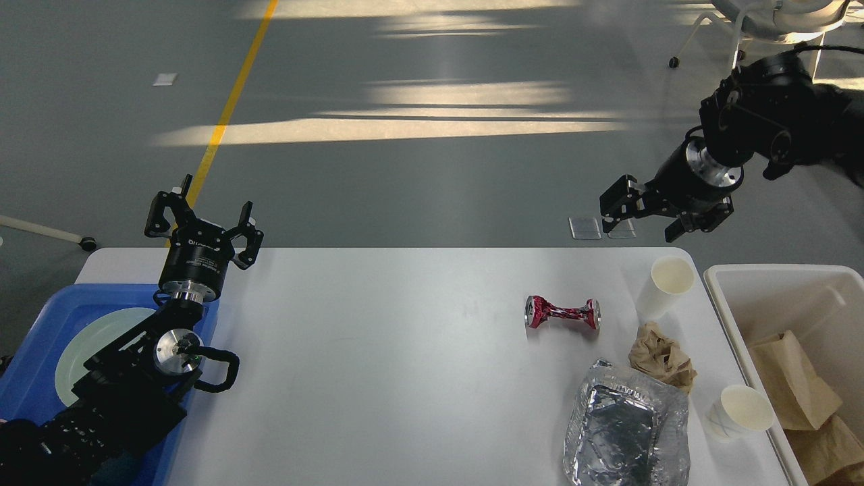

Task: Tidy desktop
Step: 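Reach the right gripper down to the paper cup near the bin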

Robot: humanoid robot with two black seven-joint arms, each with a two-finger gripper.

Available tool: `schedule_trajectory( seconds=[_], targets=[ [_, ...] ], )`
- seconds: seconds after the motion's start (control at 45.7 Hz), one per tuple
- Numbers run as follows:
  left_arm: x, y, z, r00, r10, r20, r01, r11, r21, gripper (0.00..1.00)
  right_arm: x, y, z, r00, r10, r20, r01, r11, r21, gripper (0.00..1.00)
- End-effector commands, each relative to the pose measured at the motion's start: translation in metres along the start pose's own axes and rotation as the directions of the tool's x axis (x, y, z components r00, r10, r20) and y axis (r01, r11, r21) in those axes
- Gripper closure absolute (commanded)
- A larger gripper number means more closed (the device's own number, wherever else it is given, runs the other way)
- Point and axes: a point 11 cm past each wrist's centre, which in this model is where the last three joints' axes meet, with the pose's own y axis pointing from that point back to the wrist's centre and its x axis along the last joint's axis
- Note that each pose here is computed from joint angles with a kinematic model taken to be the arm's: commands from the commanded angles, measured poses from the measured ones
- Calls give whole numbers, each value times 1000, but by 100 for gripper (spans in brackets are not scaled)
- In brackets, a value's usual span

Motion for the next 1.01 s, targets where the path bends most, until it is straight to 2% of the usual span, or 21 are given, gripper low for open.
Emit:
schedule_trajectory(
  seconds=[0.0,0.241,0.437,0.984],
  targets=[
    [0,0,0,1000,1,0,-1,1000,0,4,-7,-30,7,1000,20,6,-20,1000,-18,0],
    [0,0,0,1000,1,0,-1,1000,0,4,-4,-62,32,990,135,44,-133,990,-51,0],
    [0,0,0,1000,1,0,-1,1000,0,4,-18,-94,41,985,170,34,-167,983,-82,1],
    [0,0,0,1000,-1,0,1,1000,0,4,-39,-132,66,957,290,15,-285,947,-147,3]
  ],
)
